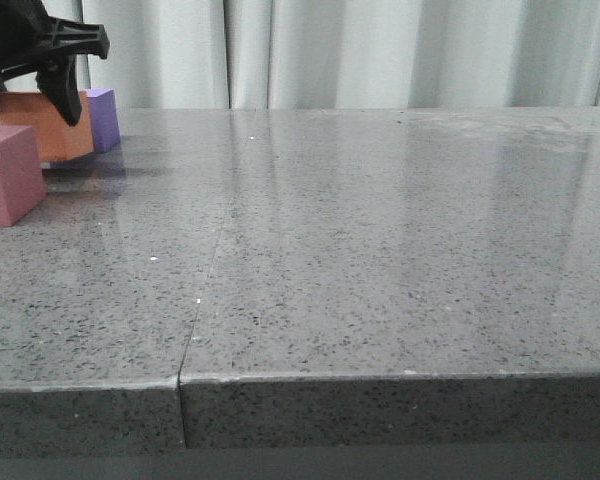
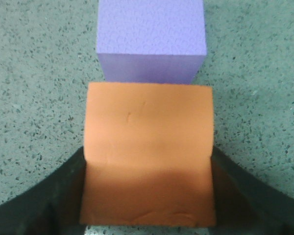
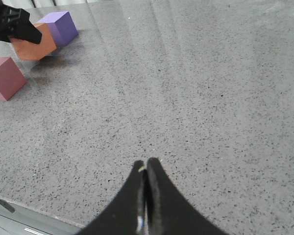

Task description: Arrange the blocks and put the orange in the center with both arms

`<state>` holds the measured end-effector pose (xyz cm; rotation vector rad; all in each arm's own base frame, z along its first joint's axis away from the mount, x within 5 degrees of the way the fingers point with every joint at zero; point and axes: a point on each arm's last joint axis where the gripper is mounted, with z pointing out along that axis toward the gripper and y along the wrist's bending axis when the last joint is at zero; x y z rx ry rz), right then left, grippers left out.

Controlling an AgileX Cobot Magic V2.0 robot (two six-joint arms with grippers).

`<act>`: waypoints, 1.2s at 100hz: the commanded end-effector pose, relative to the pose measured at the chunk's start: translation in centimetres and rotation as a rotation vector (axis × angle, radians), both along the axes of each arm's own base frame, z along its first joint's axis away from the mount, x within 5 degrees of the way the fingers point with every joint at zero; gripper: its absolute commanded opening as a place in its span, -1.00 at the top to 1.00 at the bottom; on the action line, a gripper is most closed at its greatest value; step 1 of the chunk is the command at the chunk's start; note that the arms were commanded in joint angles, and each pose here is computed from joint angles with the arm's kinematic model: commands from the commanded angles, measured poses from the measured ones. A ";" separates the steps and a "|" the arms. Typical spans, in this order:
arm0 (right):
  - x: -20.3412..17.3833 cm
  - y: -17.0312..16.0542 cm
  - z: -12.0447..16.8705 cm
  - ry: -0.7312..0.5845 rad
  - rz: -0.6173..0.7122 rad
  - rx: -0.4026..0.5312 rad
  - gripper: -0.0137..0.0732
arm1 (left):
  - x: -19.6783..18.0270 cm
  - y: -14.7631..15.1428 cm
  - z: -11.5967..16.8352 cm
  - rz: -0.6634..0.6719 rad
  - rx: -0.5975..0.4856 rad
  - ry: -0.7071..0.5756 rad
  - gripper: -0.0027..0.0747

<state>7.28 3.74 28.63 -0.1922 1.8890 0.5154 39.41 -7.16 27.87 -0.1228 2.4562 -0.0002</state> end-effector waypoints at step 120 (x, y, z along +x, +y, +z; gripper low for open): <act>0.2 0.1 1.5 -0.096 0.004 0.028 0.84 | -11.3 2.2 10.9 -0.038 -0.107 -0.414 0.49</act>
